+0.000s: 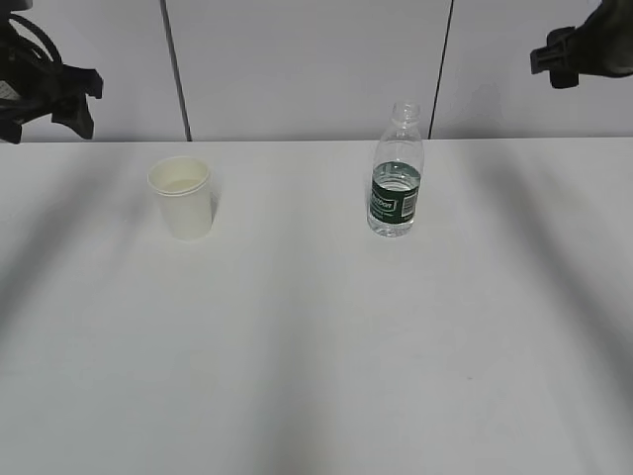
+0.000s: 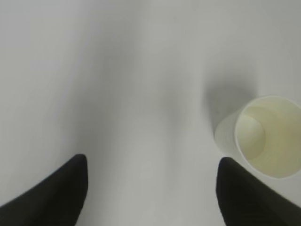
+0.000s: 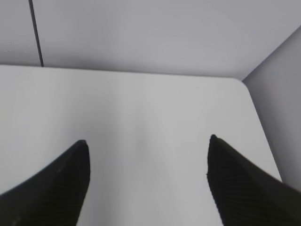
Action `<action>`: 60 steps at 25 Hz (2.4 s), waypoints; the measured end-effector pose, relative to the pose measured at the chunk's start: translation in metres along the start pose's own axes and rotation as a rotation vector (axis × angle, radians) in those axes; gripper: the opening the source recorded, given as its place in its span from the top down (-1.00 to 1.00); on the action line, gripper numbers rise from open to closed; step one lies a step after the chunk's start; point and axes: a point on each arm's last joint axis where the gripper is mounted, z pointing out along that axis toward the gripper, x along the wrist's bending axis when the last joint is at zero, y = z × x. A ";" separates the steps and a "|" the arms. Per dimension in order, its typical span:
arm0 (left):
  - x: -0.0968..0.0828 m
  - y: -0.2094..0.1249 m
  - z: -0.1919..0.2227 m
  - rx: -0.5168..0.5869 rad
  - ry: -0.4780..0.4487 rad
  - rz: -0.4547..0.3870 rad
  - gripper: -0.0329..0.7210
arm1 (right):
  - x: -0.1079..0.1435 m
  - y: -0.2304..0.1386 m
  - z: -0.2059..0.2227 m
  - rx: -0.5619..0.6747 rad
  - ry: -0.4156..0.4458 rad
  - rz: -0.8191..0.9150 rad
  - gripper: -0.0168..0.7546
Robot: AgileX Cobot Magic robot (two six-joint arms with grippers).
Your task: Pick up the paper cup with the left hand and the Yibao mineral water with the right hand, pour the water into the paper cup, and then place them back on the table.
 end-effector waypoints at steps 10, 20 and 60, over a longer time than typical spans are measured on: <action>-0.002 -0.010 -0.006 0.150 -0.024 0.033 -0.43 | 0.008 -0.025 -0.004 0.284 0.082 0.025 -0.53; -0.005 -0.017 -0.022 0.339 -0.060 0.053 -0.42 | 0.011 -0.031 -0.020 0.511 0.165 0.017 -0.53; 0.003 -0.049 -0.084 0.325 -0.081 0.070 -0.40 | -0.011 -0.028 -0.133 0.615 0.432 0.060 -0.53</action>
